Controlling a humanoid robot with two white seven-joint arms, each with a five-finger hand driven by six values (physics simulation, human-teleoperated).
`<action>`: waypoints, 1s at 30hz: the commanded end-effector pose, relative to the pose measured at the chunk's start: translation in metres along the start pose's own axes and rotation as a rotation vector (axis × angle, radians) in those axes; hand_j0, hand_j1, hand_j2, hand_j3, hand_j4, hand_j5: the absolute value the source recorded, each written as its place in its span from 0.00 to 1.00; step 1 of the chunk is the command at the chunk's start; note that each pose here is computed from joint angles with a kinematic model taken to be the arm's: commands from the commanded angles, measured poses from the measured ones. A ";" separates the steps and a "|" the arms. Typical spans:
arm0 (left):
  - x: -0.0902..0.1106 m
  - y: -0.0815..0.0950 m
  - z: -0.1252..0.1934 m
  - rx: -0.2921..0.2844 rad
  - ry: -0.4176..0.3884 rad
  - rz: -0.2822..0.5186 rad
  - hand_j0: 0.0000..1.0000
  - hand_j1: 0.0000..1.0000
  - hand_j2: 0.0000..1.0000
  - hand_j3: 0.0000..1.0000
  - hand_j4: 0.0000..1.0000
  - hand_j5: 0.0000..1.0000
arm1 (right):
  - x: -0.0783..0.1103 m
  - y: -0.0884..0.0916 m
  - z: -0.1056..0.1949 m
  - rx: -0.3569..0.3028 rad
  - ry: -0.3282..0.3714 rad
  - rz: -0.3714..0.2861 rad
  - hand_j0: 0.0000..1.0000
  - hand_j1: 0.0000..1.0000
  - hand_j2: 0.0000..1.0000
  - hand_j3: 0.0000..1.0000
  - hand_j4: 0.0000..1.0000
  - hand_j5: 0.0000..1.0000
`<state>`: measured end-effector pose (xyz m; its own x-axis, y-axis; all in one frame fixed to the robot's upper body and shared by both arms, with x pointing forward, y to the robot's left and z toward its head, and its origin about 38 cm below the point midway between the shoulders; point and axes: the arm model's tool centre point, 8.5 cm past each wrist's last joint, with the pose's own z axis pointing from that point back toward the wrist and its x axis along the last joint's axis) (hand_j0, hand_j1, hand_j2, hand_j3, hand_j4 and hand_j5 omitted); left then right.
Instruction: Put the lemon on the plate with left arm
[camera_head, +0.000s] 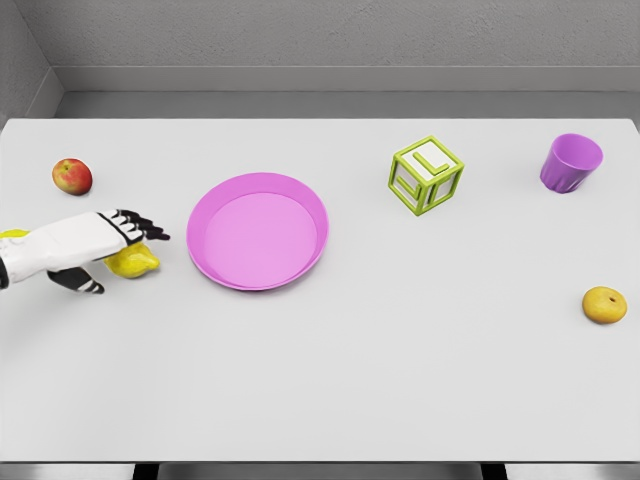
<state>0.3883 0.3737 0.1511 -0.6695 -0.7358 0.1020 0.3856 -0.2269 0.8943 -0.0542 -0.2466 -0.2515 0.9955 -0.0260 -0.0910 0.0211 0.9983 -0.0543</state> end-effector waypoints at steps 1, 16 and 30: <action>0.002 -0.003 -0.003 -0.016 -0.006 0.010 1.00 1.00 1.00 1.00 1.00 1.00 | 0.001 0.000 0.000 0.000 -0.002 -0.001 1.00 1.00 1.00 1.00 1.00 1.00; -0.002 0.006 -0.015 0.011 -0.004 0.022 1.00 1.00 1.00 1.00 1.00 1.00 | 0.000 0.000 0.000 0.000 0.000 0.001 1.00 1.00 1.00 1.00 1.00 1.00; 0.003 -0.007 -0.022 -0.048 -0.017 -0.004 0.83 0.83 0.83 0.83 0.83 0.83 | 0.000 0.000 0.000 0.000 0.000 -0.001 1.00 1.00 1.00 1.00 1.00 1.00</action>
<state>0.3984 0.3601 0.1376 -0.6806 -0.7267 0.0936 0.4025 -0.2641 0.8765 -0.0541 -0.2467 -0.2515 0.9955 -0.0260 -0.0907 0.0212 0.9983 -0.0544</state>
